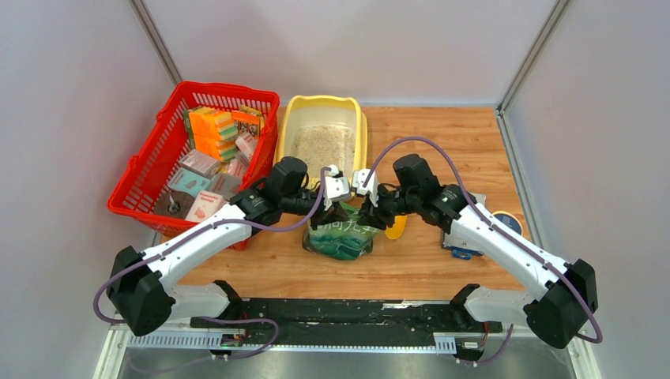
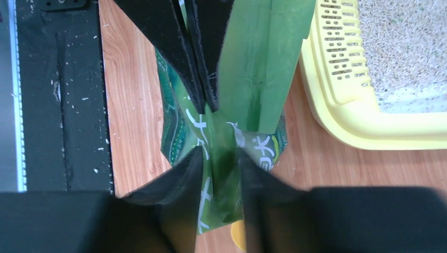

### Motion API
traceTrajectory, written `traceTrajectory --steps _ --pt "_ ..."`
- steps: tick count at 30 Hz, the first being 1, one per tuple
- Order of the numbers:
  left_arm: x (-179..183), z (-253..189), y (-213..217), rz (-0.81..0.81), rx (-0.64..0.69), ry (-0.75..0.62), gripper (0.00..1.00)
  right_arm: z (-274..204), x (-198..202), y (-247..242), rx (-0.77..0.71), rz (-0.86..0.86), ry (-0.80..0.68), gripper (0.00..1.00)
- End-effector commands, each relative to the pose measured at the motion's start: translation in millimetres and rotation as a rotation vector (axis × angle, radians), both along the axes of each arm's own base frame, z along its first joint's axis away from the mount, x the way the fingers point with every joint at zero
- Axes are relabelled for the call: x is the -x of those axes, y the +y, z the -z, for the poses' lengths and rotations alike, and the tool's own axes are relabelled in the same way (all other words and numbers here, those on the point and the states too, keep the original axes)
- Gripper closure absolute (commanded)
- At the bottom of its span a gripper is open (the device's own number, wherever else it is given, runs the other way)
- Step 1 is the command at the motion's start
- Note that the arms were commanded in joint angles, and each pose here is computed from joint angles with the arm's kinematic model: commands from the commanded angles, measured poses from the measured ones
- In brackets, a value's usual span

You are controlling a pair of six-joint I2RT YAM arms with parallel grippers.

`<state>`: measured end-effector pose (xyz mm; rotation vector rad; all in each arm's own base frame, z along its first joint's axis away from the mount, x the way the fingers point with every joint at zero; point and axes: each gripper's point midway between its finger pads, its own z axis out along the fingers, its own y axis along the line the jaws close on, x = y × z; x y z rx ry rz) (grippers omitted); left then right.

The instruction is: Fill the litter box with clean litter

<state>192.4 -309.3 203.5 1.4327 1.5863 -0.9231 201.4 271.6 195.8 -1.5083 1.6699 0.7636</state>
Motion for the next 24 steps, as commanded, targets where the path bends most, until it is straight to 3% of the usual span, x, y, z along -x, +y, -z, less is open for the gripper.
traceTrajectory --steps 1,5,14,17,20,23,24 --pt "16 15 0 0.01 -0.023 0.088 1.0 -15 -2 -5 -0.063 0.046 0.023 0.58" --pt "18 11 3 -0.022 -0.015 0.119 1.0 -8 9 -7 -0.065 0.021 0.059 0.55" --pt "-4 -5 13 -0.135 0.03 0.182 1.0 -3 10 -5 -0.057 -0.005 0.063 0.64" --pt "-11 -9 18 -0.161 0.044 0.187 1.0 -2 9 -5 -0.054 -0.002 0.068 0.83" --pt "-14 -11 21 -0.178 0.059 0.202 1.0 -1 6 -2 -0.056 -0.006 0.059 0.87" --pt "-8 -11 23 -0.164 0.067 0.216 1.0 -3 -2 1 -0.054 -0.009 0.03 1.0" --pt "-4 -11 22 -0.142 0.072 0.224 1.0 -2 -6 2 -0.048 -0.014 0.021 1.0"
